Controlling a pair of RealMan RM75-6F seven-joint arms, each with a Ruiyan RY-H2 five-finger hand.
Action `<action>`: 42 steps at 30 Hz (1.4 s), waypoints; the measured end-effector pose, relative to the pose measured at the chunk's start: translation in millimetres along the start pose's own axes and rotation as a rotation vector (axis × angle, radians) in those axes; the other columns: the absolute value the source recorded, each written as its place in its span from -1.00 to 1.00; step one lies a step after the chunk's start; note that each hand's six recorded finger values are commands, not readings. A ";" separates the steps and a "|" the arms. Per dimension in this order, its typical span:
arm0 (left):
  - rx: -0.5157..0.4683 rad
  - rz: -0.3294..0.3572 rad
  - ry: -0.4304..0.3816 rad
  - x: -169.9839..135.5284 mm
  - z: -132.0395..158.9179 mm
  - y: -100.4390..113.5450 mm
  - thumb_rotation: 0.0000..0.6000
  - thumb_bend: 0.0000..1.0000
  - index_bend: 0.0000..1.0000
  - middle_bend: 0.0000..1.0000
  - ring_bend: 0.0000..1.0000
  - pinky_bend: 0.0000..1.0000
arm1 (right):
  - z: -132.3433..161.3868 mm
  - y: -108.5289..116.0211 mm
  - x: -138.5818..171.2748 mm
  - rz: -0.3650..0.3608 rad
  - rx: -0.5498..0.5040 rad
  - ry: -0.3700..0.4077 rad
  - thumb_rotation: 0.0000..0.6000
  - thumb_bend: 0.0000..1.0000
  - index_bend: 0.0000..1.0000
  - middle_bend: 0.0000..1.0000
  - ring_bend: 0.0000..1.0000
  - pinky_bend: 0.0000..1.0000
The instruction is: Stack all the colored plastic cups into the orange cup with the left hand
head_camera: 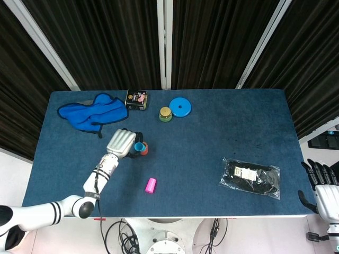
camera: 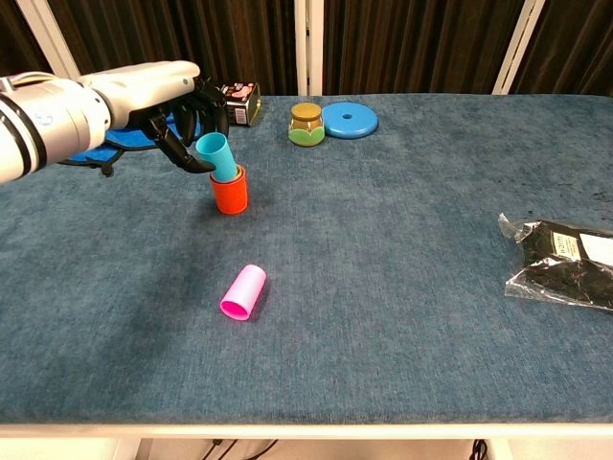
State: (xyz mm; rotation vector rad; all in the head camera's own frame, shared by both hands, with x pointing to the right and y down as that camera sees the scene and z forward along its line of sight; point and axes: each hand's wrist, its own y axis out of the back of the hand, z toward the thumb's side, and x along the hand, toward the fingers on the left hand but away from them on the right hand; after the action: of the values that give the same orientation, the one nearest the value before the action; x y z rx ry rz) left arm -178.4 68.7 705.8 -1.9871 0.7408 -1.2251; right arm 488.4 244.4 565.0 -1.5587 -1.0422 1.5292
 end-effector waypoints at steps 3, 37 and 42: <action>-0.003 0.013 -0.001 2.5 -0.3 0.4 1.00 -0.47 0.02 0.00 0.03 -0.19 | -1.4 1.4 1.3 -0.004 0.000 -0.004 1.00 -0.35 -1.00 -1.00 -1.00 -1.00; 0.077 0.056 -0.034 -37.1 -3.2 16.1 1.00 -0.58 -0.49 -0.33 -0.43 -0.33 | -11.1 0.9 2.1 -0.009 -0.008 -0.024 1.00 -0.35 -1.00 -1.00 -1.00 -1.00; 0.085 0.053 -0.025 -87.9 -11.2 7.2 1.00 -0.62 -0.56 -0.34 -0.43 -0.34 | -8.9 7.8 2.3 -0.037 -0.013 -0.014 1.00 -0.35 -1.00 -1.00 -1.00 -1.00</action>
State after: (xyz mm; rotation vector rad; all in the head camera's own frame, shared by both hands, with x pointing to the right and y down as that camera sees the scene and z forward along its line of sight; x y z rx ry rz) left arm -224.2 127.8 657.6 -1.8987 0.7126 -1.1801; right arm 497.7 243.6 557.5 -1.5310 -1.0849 1.5134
